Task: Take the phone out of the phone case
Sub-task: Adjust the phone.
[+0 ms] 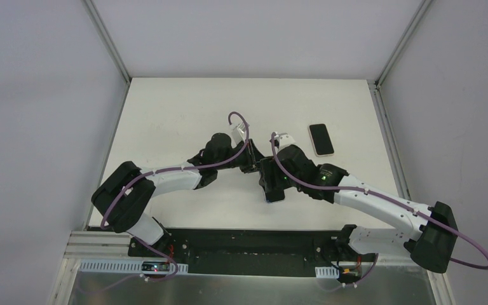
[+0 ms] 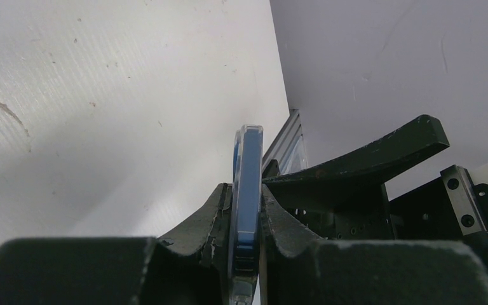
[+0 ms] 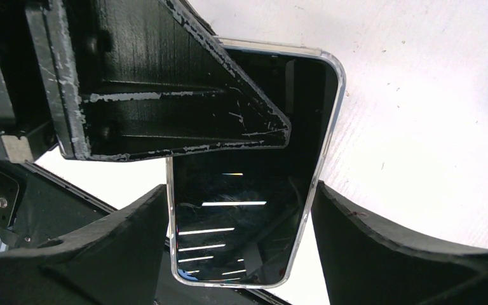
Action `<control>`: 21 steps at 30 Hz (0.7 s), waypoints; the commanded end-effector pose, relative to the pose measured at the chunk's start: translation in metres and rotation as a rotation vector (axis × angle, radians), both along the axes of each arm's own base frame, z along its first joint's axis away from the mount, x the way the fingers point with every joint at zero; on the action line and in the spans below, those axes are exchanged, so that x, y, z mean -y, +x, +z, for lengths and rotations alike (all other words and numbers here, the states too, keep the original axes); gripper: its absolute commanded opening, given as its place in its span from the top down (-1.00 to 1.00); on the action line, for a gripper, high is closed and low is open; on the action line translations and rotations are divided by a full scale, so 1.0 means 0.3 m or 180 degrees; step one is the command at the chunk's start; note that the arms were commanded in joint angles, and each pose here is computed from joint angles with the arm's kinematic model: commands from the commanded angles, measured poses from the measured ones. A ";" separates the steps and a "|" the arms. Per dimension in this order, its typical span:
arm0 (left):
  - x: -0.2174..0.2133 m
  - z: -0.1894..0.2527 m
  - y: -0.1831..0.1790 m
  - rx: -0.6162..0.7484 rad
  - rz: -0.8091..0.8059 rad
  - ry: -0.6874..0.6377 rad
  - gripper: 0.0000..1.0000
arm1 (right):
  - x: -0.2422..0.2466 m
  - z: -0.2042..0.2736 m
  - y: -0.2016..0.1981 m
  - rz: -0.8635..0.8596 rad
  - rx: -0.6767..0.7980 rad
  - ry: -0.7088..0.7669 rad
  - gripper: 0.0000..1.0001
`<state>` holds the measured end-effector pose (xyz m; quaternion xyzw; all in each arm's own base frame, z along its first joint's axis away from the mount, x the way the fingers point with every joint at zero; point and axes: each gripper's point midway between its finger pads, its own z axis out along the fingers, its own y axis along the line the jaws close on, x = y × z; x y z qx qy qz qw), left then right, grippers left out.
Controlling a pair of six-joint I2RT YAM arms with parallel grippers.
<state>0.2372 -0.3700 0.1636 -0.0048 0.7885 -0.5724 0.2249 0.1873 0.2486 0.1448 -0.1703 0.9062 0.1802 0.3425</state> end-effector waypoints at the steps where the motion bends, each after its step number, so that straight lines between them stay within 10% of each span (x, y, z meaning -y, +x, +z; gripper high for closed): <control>1: 0.027 0.097 -0.005 0.0178 -0.0074 -0.0252 1.00 | -0.037 0.094 0.014 0.0026 0.0160 0.0265 0.97; 9: -0.004 0.137 0.021 0.0231 0.0097 -0.0319 1.00 | -0.044 0.117 0.004 0.0024 0.0075 0.0292 -0.98; 21: -0.232 0.268 0.171 0.0377 0.0837 -0.0571 1.00 | 0.002 0.234 -0.004 -0.0211 0.0253 0.0674 -0.99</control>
